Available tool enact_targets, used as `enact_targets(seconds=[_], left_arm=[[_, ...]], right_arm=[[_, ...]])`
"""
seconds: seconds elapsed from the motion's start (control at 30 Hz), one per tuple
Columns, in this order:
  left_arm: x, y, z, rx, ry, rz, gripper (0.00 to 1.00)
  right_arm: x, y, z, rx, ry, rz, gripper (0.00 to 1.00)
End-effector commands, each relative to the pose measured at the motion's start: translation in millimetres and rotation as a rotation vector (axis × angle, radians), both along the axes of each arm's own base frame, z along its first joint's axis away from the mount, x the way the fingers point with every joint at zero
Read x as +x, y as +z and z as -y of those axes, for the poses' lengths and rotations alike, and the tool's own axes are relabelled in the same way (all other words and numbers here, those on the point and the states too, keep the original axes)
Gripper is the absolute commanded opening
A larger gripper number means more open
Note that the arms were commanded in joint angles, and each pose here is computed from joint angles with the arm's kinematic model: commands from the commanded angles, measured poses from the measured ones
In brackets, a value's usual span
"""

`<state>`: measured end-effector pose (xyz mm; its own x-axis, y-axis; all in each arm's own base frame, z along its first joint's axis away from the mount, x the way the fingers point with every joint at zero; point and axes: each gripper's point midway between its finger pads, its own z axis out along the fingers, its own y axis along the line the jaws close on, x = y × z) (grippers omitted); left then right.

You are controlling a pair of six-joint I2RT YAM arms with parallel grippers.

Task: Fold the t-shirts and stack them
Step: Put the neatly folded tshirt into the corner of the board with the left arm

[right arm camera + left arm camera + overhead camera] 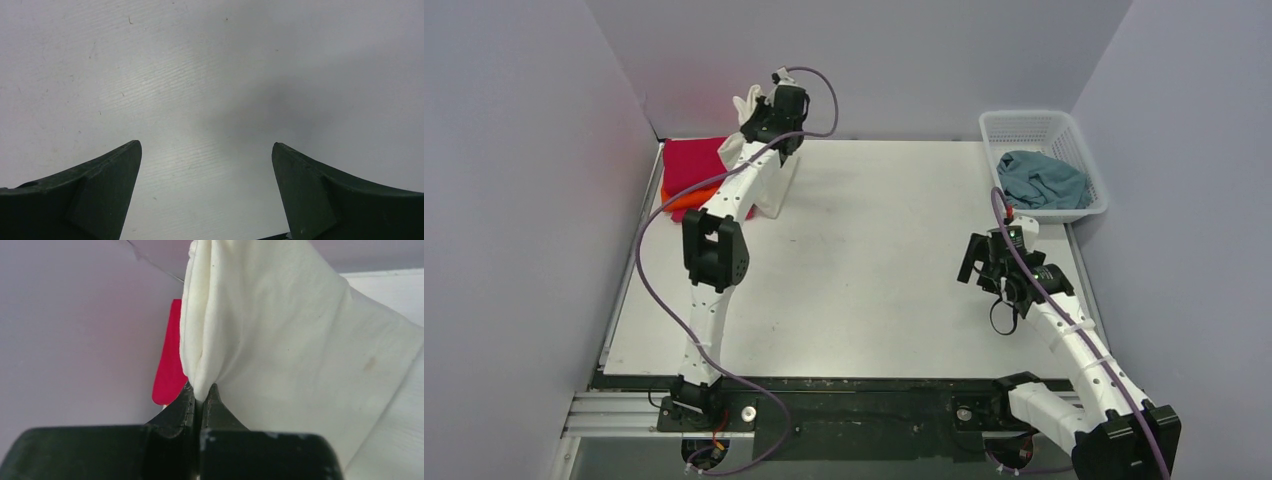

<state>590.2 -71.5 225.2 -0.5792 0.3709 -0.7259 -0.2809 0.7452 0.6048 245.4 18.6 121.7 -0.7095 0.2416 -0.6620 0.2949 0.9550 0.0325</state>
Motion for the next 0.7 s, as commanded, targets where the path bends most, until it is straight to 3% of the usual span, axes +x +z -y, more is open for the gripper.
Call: enact_targets(seconds=[0.0,0.43,0.67], left_arm=[[15.2,68.6,-37.2,0.035,0.065,0.163,0.0],[12.2,129.0,-51.5,-0.125,0.033,0.321,0.0],[22.7,105.9,-74.3,-0.2,0.064,0.314,0.0]], right_arm=[[6.5,-1.9,6.7,-0.035,-0.018,-0.01,0.99],[17.0,-5.8,-1.0,-0.009,-0.007,-0.024,0.96],[16.3,-2.1,-1.4,0.003,-0.016,-0.009,0.96]])
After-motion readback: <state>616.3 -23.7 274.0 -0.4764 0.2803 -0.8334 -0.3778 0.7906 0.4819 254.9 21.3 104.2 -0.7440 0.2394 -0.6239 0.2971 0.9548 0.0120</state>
